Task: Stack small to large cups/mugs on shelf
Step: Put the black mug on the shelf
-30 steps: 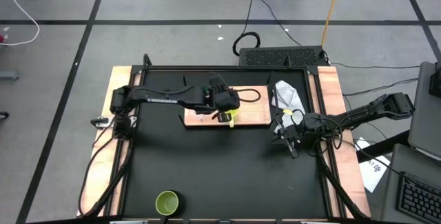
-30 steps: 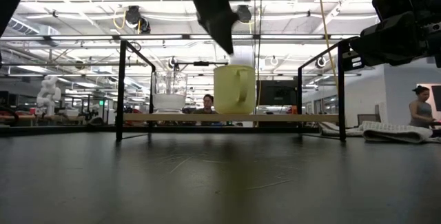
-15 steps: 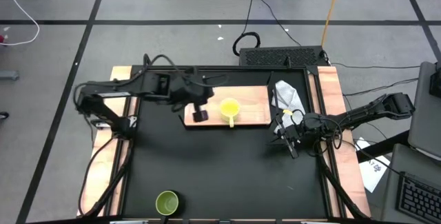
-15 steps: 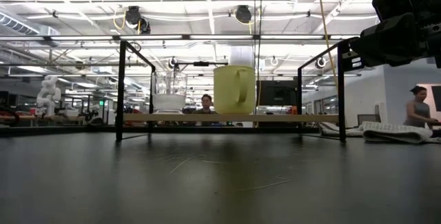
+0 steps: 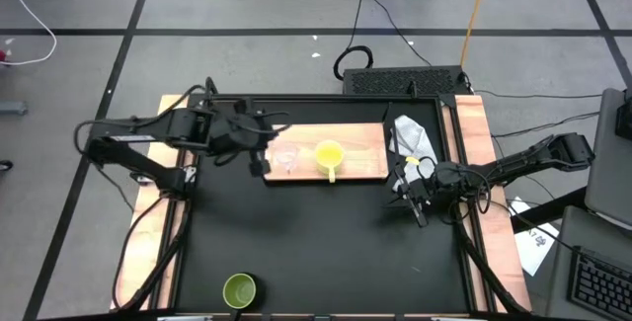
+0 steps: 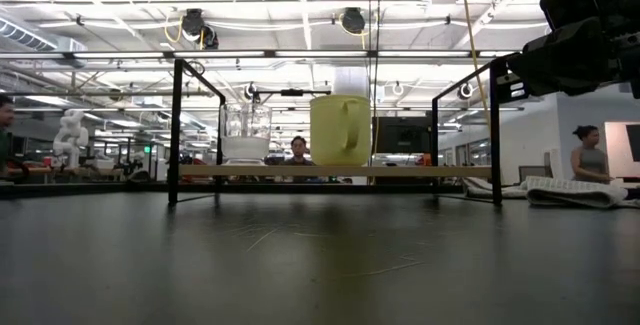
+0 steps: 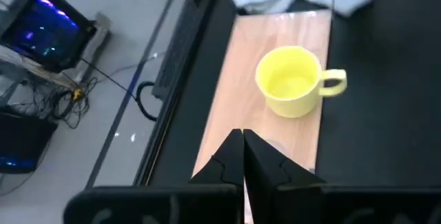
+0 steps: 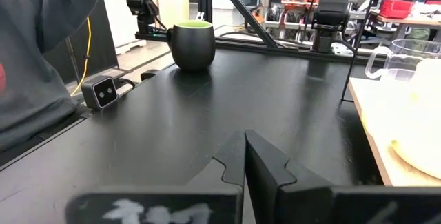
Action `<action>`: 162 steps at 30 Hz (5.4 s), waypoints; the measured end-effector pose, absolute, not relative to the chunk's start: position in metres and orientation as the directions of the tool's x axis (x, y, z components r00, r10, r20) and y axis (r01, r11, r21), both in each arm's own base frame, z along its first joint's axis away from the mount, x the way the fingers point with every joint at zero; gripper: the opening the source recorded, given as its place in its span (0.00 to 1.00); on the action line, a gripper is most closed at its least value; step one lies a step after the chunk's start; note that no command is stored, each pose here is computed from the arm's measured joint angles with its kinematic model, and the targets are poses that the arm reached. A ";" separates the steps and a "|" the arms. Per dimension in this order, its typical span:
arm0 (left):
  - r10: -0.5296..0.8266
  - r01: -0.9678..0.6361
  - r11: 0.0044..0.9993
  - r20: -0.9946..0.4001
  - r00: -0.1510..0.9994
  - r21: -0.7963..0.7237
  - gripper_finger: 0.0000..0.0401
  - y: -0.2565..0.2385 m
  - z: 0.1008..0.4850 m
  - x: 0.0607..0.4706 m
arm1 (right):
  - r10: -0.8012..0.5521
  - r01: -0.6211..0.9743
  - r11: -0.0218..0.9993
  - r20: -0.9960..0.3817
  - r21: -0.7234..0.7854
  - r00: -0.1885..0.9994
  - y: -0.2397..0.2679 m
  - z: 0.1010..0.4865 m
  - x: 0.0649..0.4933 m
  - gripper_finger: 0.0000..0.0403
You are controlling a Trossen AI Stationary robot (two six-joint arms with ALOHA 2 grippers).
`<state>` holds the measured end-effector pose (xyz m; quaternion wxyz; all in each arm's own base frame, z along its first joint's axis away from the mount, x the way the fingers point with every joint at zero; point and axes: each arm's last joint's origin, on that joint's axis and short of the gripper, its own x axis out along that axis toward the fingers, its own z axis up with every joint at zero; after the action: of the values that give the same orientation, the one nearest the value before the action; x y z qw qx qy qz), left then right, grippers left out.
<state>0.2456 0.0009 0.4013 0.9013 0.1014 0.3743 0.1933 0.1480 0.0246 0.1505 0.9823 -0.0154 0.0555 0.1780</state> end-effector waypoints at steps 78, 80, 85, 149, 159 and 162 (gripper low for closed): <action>0.116 -0.118 0.993 -0.139 0.984 -0.003 0.03 -0.014 0.154 0.128 | 0.451 -0.453 0.889 -0.043 -0.075 0.892 0.059 0.195 0.218 0.00; 0.116 -0.119 0.993 -0.138 0.984 -0.011 0.04 -0.014 0.154 0.128 | 0.457 -0.459 0.887 -0.038 -0.060 0.889 0.064 0.201 0.232 0.00; 0.116 -0.119 0.993 -0.138 0.984 -0.013 0.01 -0.014 0.154 0.128 | 0.471 -0.472 0.879 -0.024 -0.063 0.882 0.077 0.213 0.265 0.00; 0.116 -0.110 0.993 -0.136 0.984 0.053 0.06 -0.014 0.154 0.128 | 0.289 -0.295 0.953 -0.090 -0.062 0.953 0.060 0.172 0.196 0.00; 0.116 -0.107 0.992 -0.134 0.984 0.074 0.06 -0.014 0.154 0.128 | 0.279 -0.292 0.952 -0.129 -0.090 0.952 0.060 0.149 0.176 0.00; 0.116 -0.108 0.992 -0.135 0.984 0.064 0.06 -0.014 0.154 0.128 | 0.280 -0.287 0.955 -0.080 -0.078 0.957 0.057 0.146 0.167 0.00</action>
<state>0.1279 -0.0142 0.1542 0.9956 0.0281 0.0694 0.0564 0.1675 0.0572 0.1456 0.9881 -0.0445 0.0343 0.1434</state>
